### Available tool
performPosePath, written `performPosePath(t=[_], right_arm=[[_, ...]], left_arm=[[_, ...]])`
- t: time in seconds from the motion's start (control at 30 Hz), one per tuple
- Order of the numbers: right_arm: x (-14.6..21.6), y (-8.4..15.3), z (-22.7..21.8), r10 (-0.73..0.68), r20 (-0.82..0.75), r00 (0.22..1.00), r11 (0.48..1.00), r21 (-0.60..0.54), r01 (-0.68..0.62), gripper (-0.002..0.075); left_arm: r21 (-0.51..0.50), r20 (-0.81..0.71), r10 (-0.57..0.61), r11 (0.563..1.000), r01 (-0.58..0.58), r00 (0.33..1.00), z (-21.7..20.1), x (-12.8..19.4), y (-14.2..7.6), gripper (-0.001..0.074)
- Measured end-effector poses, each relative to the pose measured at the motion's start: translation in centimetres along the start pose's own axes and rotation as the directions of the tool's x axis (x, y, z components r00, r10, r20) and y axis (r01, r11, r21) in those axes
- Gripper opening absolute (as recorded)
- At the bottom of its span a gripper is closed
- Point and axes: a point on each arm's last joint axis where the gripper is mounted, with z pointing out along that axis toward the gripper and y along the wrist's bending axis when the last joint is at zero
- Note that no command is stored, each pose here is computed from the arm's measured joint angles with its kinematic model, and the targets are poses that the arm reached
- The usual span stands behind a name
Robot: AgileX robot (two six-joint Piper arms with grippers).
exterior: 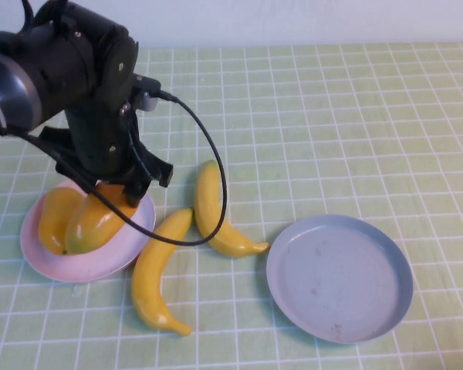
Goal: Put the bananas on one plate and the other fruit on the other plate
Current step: Put one type of fruit in the left plate
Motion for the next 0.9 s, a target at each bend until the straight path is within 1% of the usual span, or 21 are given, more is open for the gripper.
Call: performPosePath(t=[0.1,0.23,0.3,0.47,0.53,0.63,0.9], right_arm=[[0.0,0.0,0.0,0.000,0.000,1.000,1.000,0.000,0.000,-0.0015],[0.0,0.0,0.0,0.000,0.000,1.000,1.000,0.000,0.000,-0.0015],[0.0,0.0,0.0,0.000,0.000,1.000,1.000,0.000,0.000,-0.0015],[0.0,0.0,0.0,0.000,0.000,1.000,1.000,0.000,0.000,-0.0015],[0.0,0.0,0.0,0.000,0.000,1.000,1.000,0.000,0.000,-0.0015],[0.0,0.0,0.0,0.000,0.000,1.000,1.000,0.000,0.000,-0.0015],[0.0,0.0,0.0,0.000,0.000,1.000,1.000,0.000,0.000,-0.0015]], left_arm=[[0.019,0.018,-0.009,1.000,0.009,1.000,0.5,0.8,-0.1,0.0442],[0.051,0.064,-0.042,0.998,0.039,0.997,0.1,1.2,-0.1,0.0442],[0.060,0.071,-0.067,0.996,0.063,0.995,0.3,1.2,0.1,0.0441],[0.085,0.076,-0.172,0.983,0.165,0.982,1.4,0.9,1.3,0.0441],[0.092,0.075,-0.192,0.978,0.185,0.978,1.7,0.8,1.7,0.0441],[0.093,0.061,-0.206,0.975,0.200,0.977,2.1,0.7,1.8,0.0441],[0.102,0.002,-0.216,0.971,0.214,0.976,4.1,0.5,1.3,0.0440]])
